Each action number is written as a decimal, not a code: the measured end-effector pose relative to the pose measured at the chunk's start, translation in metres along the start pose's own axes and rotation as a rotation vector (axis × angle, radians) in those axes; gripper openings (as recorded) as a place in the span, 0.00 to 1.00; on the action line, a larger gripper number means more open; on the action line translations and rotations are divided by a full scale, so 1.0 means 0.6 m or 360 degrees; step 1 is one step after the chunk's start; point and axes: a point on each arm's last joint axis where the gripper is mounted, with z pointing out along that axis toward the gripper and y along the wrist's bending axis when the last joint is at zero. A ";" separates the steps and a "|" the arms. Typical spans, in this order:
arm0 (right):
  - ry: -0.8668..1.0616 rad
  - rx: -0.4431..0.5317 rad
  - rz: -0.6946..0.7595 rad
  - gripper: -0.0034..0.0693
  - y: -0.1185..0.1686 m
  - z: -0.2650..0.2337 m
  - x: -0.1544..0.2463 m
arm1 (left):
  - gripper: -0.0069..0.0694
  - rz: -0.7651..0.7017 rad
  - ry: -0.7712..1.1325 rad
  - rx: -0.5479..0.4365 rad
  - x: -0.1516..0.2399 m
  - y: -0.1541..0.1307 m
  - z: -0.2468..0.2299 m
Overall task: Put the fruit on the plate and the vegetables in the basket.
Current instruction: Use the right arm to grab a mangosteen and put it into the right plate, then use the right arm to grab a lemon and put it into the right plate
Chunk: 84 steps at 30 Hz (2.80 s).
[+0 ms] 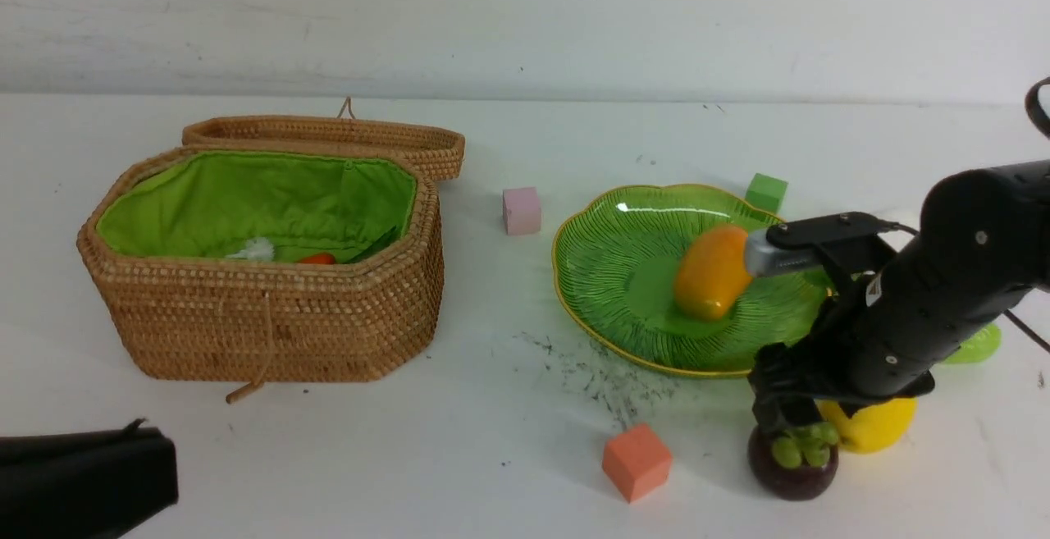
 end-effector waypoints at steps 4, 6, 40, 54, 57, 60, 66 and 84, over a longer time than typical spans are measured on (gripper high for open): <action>-0.0018 0.0003 -0.0002 0.89 -0.002 0.017 -0.004 | 0.07 -0.0001 0.0001 0.0000 0.000 0.000 0.000; -0.0010 0.0005 -0.0002 0.89 -0.002 0.024 -0.004 | 0.07 -0.0001 0.0001 0.0000 0.000 0.000 0.000; 0.0284 -0.0032 0.0048 0.80 -0.003 0.076 0.019 | 0.07 0.0014 0.0002 0.0003 0.000 0.000 0.000; -0.0208 -0.0288 0.0092 0.80 0.034 -0.070 -0.077 | 0.07 0.0299 -0.0150 -0.0104 -0.015 0.008 -0.001; -0.0497 -0.0313 0.0088 0.80 0.036 -0.080 -0.120 | 0.07 0.0381 -0.0212 -0.0166 -0.022 0.013 -0.002; -0.0712 -0.0300 0.0095 0.80 0.032 -0.062 -0.157 | 0.07 0.0413 -0.0263 -0.0213 -0.027 0.017 -0.003; -0.0796 -0.0185 -0.0048 0.80 0.018 0.023 -0.195 | 0.07 0.0355 -0.0298 -0.0240 -0.030 0.019 -0.004; -0.0709 -0.0373 -0.0125 0.78 0.046 -0.108 -0.173 | 0.08 0.0282 -0.0279 -0.0217 -0.028 0.018 -0.004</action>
